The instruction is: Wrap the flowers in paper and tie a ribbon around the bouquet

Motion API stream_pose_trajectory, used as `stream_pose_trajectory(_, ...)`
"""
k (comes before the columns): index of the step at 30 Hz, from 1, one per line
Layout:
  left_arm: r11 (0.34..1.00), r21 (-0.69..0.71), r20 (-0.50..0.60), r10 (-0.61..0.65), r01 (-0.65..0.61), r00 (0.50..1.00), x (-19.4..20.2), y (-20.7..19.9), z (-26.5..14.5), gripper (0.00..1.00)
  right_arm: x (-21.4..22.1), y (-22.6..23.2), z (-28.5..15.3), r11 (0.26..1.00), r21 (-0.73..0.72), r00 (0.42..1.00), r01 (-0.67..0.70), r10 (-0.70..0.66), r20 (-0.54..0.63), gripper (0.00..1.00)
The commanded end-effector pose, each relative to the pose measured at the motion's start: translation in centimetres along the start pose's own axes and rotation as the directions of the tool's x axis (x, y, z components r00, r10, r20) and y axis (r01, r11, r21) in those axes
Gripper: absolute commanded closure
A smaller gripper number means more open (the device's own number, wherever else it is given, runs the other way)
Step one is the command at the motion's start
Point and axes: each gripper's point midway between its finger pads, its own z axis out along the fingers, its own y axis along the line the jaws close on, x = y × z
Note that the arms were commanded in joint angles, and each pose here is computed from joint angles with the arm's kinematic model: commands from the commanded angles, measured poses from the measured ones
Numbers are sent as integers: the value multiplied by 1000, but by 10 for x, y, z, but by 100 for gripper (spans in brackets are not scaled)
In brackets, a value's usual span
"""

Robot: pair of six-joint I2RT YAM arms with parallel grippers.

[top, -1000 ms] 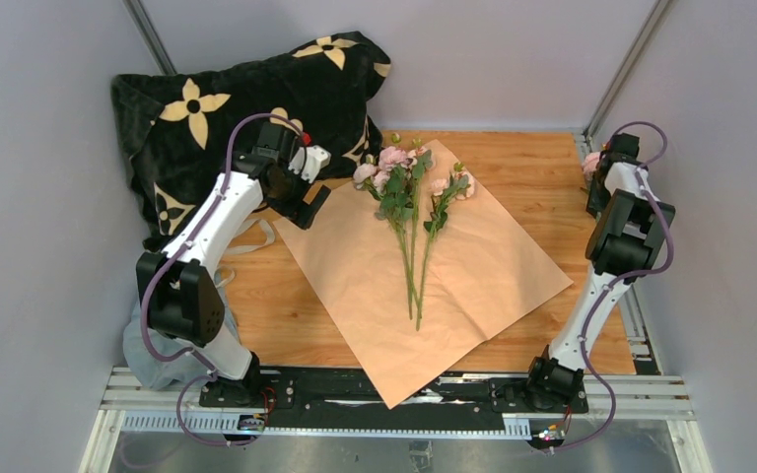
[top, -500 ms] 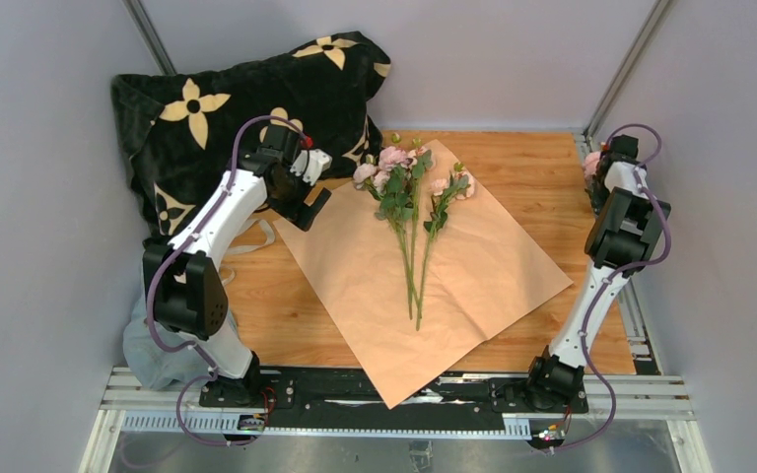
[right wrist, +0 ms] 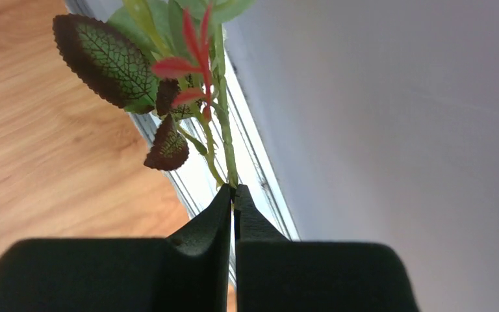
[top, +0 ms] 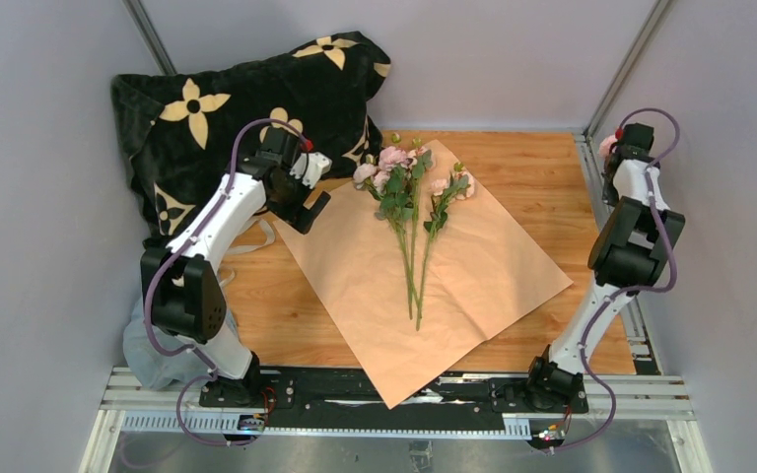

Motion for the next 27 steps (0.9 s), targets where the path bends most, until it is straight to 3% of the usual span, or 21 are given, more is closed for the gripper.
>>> stream_pose_trajectory(1,1000,-3,63,19,-19,998,-7,1,-14,0,-51,-22,-77,995,63,970,-80,63,233,100)
stream_pose_trajectory(4,1000,-15,71,10,-9,997,-15,6,-21,0,-63,-21,-117,993,39,946,-111,93,309,100)
stream_pose_trajectory(7,1000,-11,94,11,-10,996,-22,6,-27,0,-66,9,-147,998,-21,930,-63,67,361,100)
stream_pose_trajectory(10,1000,-11,107,11,-10,994,-25,6,-31,0,-62,51,-181,998,-44,917,35,-14,398,100)
stream_pose_trajectory(13,1000,-10,121,10,-9,993,-25,4,-36,0,-57,114,-224,969,-213,891,121,-11,454,100)
stream_pose_trajectory(17,1000,4,153,26,-27,988,-22,-2,-47,0,-35,219,-288,795,-570,869,207,117,480,100)
stream_pose_trajectory(19,999,10,163,31,-33,986,-20,-6,-50,0,-20,262,-306,705,-669,870,235,154,469,100)
stream_pose_trajectory(23,998,31,191,51,-58,980,-15,-14,-57,0,24,343,-325,489,-860,931,147,226,287,100)
stream_pose_trajectory(27,997,31,218,69,-77,974,-11,-18,-65,0,45,391,-322,387,-922,937,10,318,143,100)
